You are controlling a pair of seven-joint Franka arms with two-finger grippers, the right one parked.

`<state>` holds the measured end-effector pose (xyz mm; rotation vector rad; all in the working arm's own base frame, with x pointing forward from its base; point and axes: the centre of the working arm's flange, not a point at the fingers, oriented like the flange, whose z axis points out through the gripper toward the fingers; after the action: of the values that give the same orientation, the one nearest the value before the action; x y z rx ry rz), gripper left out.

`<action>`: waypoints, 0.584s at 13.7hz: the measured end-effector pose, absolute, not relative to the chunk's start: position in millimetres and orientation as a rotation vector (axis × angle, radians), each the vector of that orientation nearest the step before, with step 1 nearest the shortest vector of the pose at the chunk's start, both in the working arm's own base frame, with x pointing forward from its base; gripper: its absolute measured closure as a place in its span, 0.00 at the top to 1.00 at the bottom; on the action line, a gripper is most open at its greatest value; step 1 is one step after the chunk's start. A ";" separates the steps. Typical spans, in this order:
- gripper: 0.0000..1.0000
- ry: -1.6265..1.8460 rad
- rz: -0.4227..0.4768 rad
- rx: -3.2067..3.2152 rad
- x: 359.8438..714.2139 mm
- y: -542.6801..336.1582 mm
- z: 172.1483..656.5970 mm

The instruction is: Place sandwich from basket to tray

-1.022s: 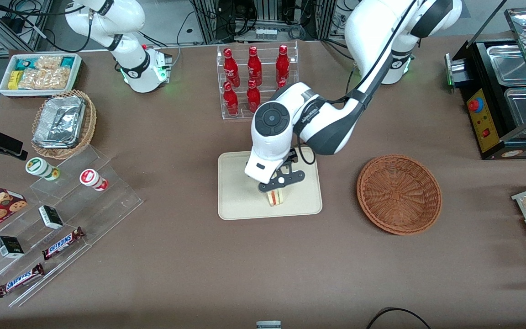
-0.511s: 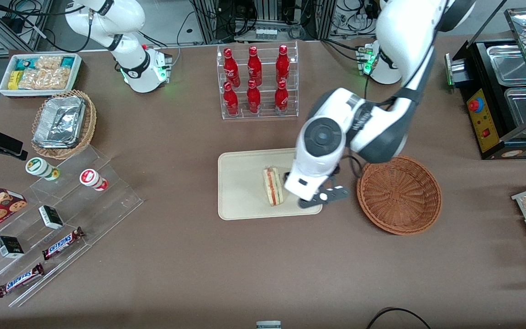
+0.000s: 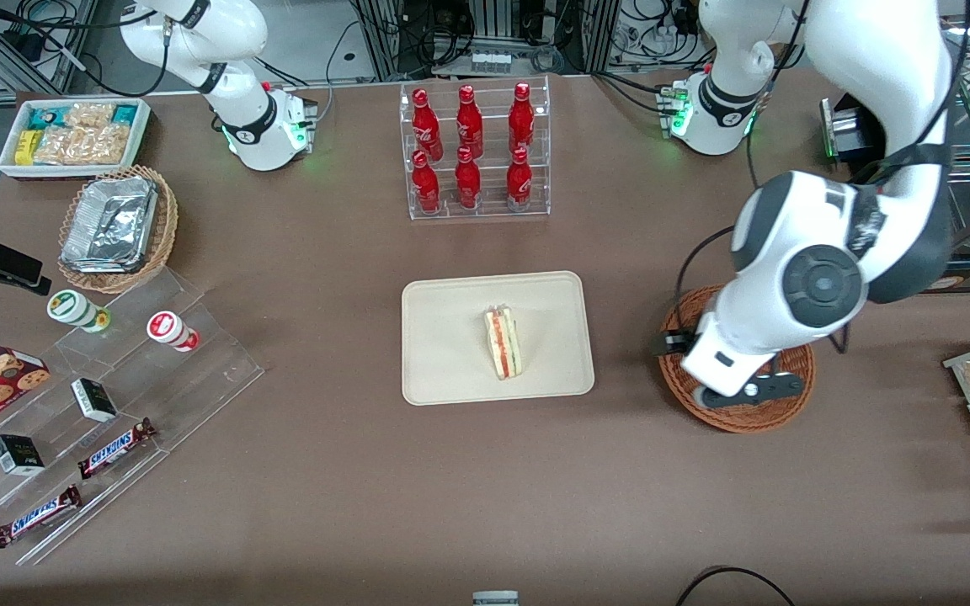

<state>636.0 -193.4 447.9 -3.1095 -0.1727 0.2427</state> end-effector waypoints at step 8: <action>1.00 0.004 0.300 -3.146 623.6 -95.6 494.0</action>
<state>623.6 -95.6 494.0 -3.1460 0.0043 0.2996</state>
